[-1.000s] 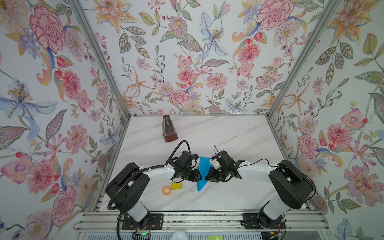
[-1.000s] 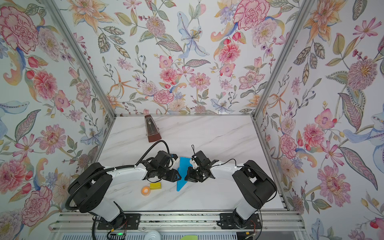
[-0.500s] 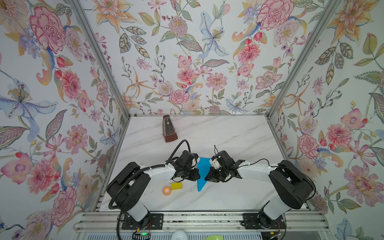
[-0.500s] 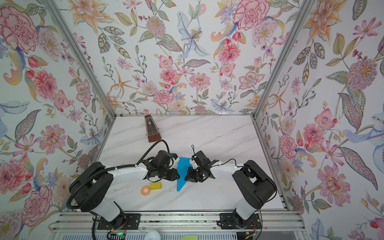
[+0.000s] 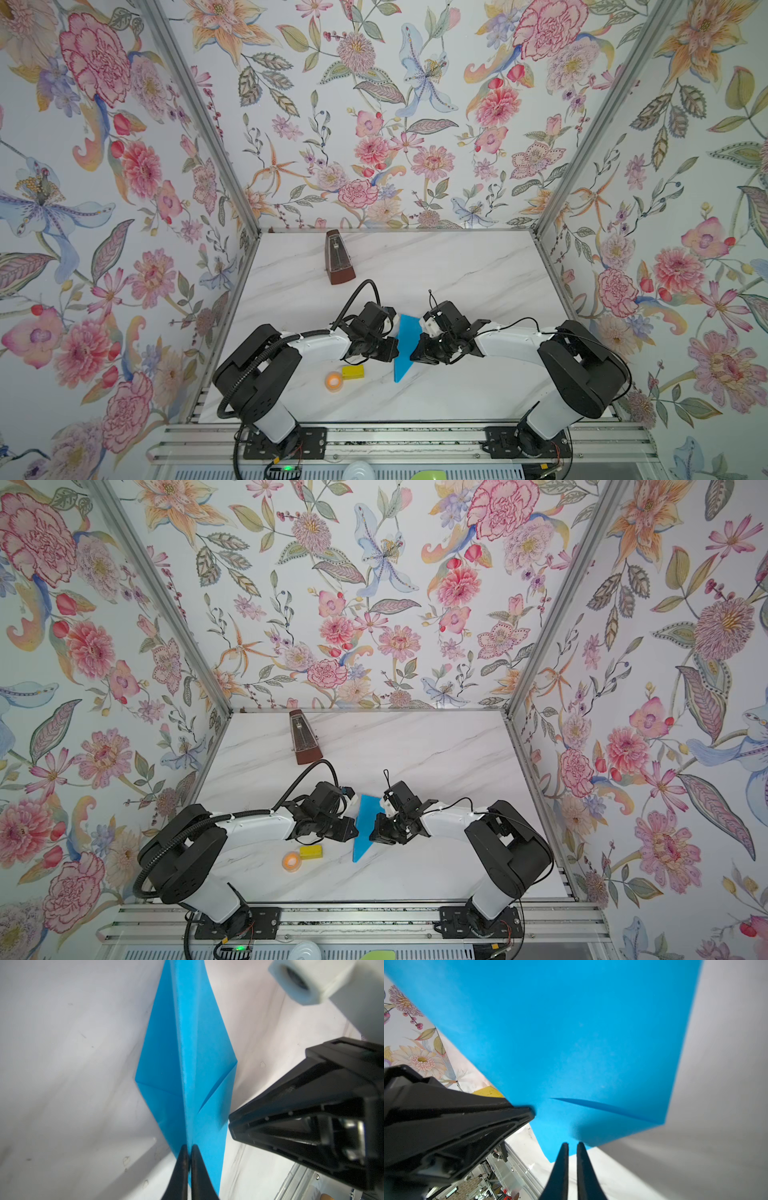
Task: Fold a paper plane with a square sheet of paper (fold left side to right side)
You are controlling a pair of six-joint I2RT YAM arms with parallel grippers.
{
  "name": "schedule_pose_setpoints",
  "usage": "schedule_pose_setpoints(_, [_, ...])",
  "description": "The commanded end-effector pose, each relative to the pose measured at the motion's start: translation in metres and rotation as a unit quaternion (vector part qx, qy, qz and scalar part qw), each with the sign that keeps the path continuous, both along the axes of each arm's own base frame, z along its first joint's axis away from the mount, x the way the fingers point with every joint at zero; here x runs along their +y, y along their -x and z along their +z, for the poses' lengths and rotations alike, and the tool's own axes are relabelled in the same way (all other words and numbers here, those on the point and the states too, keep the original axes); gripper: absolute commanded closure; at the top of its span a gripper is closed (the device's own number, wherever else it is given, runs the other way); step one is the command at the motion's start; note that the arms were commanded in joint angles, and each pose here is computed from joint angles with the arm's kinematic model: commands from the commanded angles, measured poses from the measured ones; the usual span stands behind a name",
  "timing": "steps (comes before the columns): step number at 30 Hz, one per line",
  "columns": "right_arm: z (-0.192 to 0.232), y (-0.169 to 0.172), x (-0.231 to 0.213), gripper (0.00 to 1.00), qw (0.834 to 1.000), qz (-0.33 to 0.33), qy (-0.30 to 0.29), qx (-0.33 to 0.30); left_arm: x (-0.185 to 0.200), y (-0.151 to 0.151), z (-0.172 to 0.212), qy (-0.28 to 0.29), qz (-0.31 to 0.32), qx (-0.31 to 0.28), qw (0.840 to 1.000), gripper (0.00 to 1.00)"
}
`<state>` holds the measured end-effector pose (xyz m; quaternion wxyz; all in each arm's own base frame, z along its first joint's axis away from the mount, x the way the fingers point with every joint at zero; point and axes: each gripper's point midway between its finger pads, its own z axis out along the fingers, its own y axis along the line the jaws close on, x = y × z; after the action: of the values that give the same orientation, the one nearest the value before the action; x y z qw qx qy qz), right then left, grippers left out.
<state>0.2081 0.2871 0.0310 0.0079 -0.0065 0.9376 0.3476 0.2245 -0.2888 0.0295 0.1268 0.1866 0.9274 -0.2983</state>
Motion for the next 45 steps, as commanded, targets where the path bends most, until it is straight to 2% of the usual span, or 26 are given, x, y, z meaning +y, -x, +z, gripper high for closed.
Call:
schedule_pose_setpoints(1, [0.012,-0.008,-0.008,0.85,1.0,-0.018,-0.003,-0.019,0.003,0.003,-0.011,0.013,0.006,0.016,1.0,0.92])
schedule_pose_setpoints(7, [0.012,-0.014,-0.027,0.75,0.998,-0.052,-0.015,-0.019,0.003,0.006,-0.017,0.049,0.013,0.038,0.998,0.91])
schedule_pose_setpoints(13, [0.007,-0.016,-0.033,0.69,0.995,-0.075,-0.064,0.001,0.004,0.01,-0.023,0.063,0.011,0.053,0.997,0.9])
schedule_pose_setpoints(19, [-0.001,-0.016,-0.026,0.68,0.992,-0.079,-0.094,0.013,0.006,0.01,-0.027,0.067,0.013,0.062,0.996,0.89])
schedule_pose_setpoints(27, [-0.011,-0.026,-0.035,0.68,0.985,-0.117,-0.12,0.023,0.01,0.012,-0.033,0.072,0.016,0.077,0.994,0.89])
schedule_pose_setpoints(35, [-0.025,-0.03,-0.052,0.67,0.98,-0.162,-0.112,0.026,0.012,0.012,-0.038,0.073,0.022,0.087,0.993,0.89])
schedule_pose_setpoints(45, [-0.022,-0.026,-0.038,0.66,0.97,-0.161,-0.175,0.043,0.01,0.013,-0.042,0.081,0.022,0.099,0.992,0.89])
